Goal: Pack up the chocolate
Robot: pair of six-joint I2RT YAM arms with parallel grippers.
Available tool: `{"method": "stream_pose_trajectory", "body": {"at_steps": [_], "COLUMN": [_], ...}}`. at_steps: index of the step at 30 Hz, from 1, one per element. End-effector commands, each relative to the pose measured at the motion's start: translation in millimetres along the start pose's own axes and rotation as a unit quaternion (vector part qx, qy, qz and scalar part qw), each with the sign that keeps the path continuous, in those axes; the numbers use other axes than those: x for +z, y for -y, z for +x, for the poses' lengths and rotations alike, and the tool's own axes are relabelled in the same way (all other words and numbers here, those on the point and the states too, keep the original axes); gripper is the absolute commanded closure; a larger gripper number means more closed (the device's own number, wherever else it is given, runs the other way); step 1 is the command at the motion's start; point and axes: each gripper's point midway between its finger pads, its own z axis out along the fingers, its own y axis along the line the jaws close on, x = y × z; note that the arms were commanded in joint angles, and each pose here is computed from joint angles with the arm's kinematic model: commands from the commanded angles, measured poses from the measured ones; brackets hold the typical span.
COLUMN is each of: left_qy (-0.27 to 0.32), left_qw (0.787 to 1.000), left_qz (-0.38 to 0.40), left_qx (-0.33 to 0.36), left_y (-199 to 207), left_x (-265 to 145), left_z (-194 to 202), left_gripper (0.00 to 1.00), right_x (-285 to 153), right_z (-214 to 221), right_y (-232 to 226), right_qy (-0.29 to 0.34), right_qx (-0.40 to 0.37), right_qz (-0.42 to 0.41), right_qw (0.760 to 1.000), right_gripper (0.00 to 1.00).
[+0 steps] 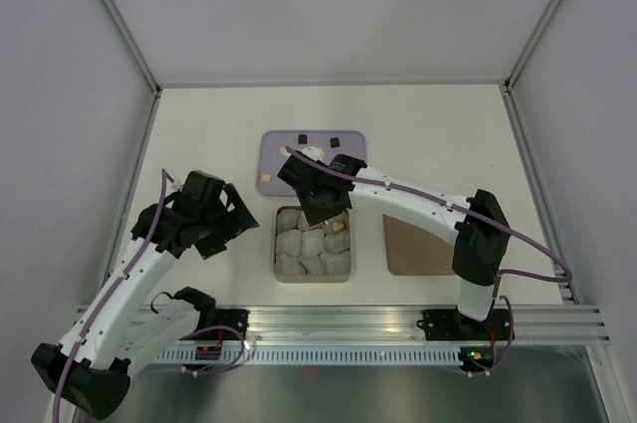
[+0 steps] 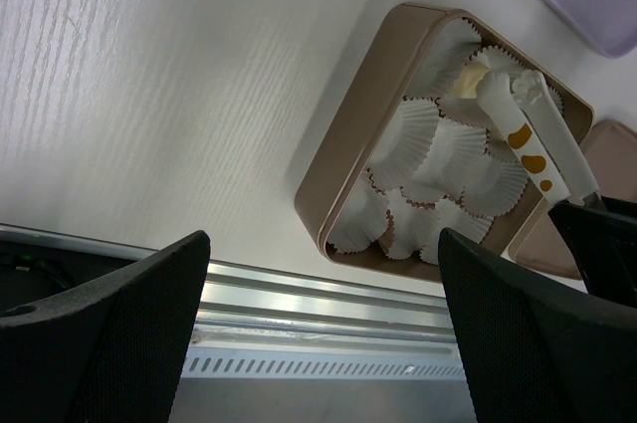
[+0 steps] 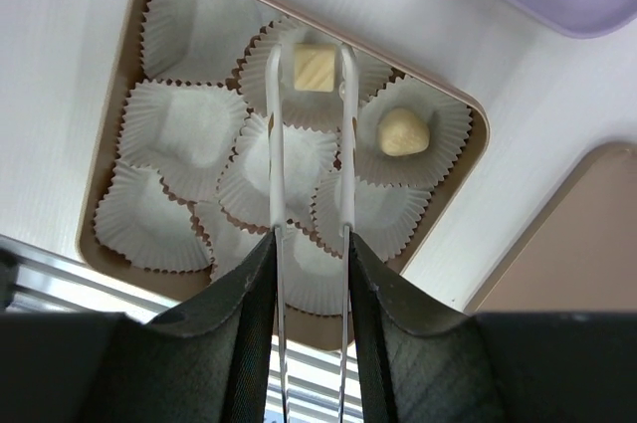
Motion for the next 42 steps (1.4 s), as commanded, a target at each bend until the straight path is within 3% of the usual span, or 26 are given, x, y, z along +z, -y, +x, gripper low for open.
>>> {"method": "stream_pose_trajectory", "body": {"at_steps": [1, 10, 20, 31, 42], "left_qy": [0.02, 0.023, 0.026, 0.027, 0.028], "left_qw": [0.999, 0.999, 0.999, 0.999, 0.999], "left_qz": [0.025, 0.028, 0.023, 0.02, 0.016], "left_qx": [-0.002, 0.003, 0.003, -0.002, -0.006], "left_y": [16, 20, 16, 8, 8], "left_x": [-10, -12, -10, -8, -3], "left_z": [-13, -17, -16, -12, -12], "left_gripper": [0.0, 0.0, 0.0, 0.0, 0.0], "right_x": [-54, -83, -17, 32, 55], "right_z": [-34, -86, -150, -179, -198], "right_y": [-4, -14, 4, 89, 105], "right_qy": [0.065, 0.123, 0.14, 0.136, 0.143], "right_qx": [0.03, 0.048, 0.046, 0.028, 0.017], "right_qz": [-0.038, -0.073, -0.035, 0.043, 0.011], "right_qw": [0.997, 0.989, 0.988, 0.989, 0.99], "right_gripper": [0.62, 0.62, 0.61, 0.61, 0.58]}}
